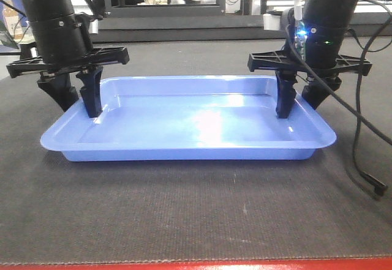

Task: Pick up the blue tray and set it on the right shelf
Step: 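Lower both grippers onto opposite rims of the blue tray and close, then lift the blue tray off the table with both grippers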

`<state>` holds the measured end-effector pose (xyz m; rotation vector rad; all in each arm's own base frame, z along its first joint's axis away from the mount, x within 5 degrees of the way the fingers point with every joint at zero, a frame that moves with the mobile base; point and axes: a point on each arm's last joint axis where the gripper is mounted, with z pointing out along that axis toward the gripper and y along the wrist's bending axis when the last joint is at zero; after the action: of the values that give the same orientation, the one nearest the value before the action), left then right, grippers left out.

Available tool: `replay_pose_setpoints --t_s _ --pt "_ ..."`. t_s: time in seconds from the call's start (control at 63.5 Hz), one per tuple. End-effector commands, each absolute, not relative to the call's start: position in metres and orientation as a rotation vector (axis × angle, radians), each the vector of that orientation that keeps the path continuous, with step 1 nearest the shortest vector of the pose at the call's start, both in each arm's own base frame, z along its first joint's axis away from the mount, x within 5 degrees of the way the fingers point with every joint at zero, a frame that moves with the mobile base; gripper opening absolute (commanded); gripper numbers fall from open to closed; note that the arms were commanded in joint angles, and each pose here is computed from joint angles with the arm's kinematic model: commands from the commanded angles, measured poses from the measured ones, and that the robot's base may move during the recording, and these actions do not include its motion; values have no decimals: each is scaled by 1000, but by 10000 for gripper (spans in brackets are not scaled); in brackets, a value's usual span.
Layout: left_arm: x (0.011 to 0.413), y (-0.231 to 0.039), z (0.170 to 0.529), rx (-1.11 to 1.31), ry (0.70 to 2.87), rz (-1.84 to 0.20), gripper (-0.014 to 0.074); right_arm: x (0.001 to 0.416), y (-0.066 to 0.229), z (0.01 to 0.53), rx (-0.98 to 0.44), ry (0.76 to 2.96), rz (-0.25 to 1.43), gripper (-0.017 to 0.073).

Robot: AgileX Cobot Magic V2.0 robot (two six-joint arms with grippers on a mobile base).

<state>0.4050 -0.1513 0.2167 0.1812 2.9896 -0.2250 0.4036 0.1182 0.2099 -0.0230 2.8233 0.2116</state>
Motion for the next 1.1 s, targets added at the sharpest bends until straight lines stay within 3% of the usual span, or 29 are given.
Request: replay_pose_setpoints --t_s 0.0,0.457,0.677,1.087 --pt "398 -146 256 210 2912 -164 -42 396 114 259 -53 2705 221 57" --pt "323 -141 374 286 2702 -162 -41 314 109 386 -136 2452 290 57" --pt "280 -134 401 294 2677 -191 -41 272 103 415 -213 2451 211 57" --pt "227 -125 434 289 2583 -274 -41 243 92 415 -215 2470 206 57"
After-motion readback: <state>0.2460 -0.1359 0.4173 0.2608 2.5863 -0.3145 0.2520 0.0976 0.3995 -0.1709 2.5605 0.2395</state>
